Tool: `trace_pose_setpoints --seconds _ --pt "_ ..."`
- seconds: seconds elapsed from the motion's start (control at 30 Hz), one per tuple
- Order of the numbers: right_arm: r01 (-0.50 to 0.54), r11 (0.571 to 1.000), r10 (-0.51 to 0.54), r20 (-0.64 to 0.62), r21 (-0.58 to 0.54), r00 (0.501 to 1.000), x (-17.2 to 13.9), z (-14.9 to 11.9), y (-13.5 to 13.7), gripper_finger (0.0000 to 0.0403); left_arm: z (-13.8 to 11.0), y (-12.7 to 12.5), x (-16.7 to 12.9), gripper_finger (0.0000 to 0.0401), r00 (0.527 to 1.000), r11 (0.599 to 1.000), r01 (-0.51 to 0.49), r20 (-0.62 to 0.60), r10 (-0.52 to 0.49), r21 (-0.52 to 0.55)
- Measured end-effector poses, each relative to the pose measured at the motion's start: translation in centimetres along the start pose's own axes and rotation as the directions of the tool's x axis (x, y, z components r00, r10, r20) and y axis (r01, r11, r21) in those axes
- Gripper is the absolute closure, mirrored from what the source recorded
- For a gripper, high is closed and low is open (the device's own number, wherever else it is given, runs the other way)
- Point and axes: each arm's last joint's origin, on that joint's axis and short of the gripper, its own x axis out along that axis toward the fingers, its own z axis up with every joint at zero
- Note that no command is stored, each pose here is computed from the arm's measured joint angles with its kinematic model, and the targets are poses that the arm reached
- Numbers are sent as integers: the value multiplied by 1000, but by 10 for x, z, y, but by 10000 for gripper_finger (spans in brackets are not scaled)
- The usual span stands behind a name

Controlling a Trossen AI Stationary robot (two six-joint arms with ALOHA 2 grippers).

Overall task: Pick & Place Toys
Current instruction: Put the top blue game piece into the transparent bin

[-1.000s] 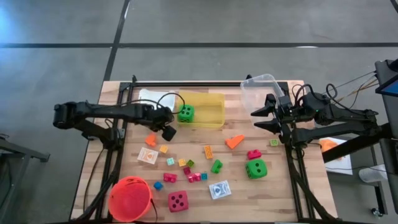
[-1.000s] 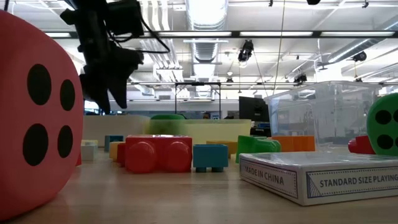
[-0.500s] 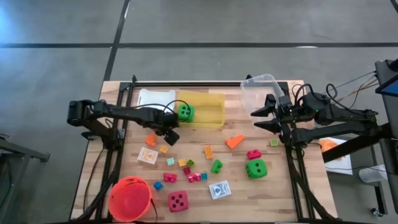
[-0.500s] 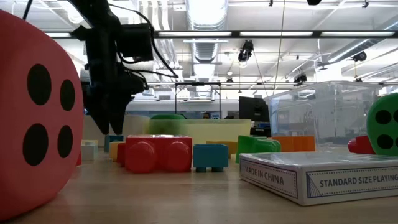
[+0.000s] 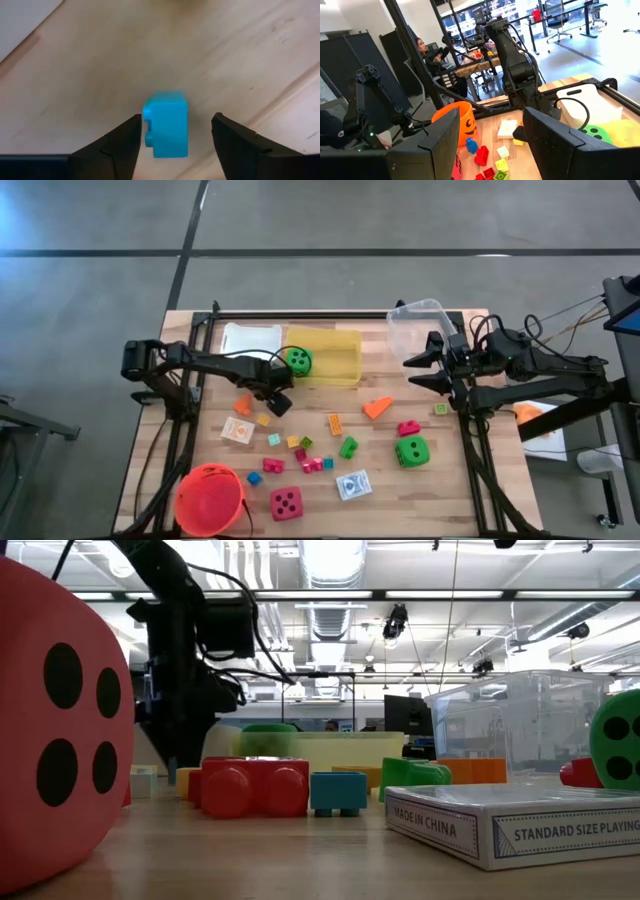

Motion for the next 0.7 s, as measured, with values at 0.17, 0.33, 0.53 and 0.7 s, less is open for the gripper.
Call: trace_pose_setpoints --seconds 0.17,0.33,0.53,0.7 --pt "0 1000 0 0 0 1000 0 0 0 190 1 0 0 268 1000 999 1 6 -2 35" --pt "0 1000 0 0 1 1000 0 0 0 190 0 0 0 321 1000 998 8 2 -8 64" --pt "-3 997 2 9 75 1000 0 1 0 190 -1 -1 -4 321 999 997 52 -18 -51 58" --pt "-4 997 3 12 77 1000 0 1 0 190 -3 3 -24 321 995 996 94 19 -94 4"
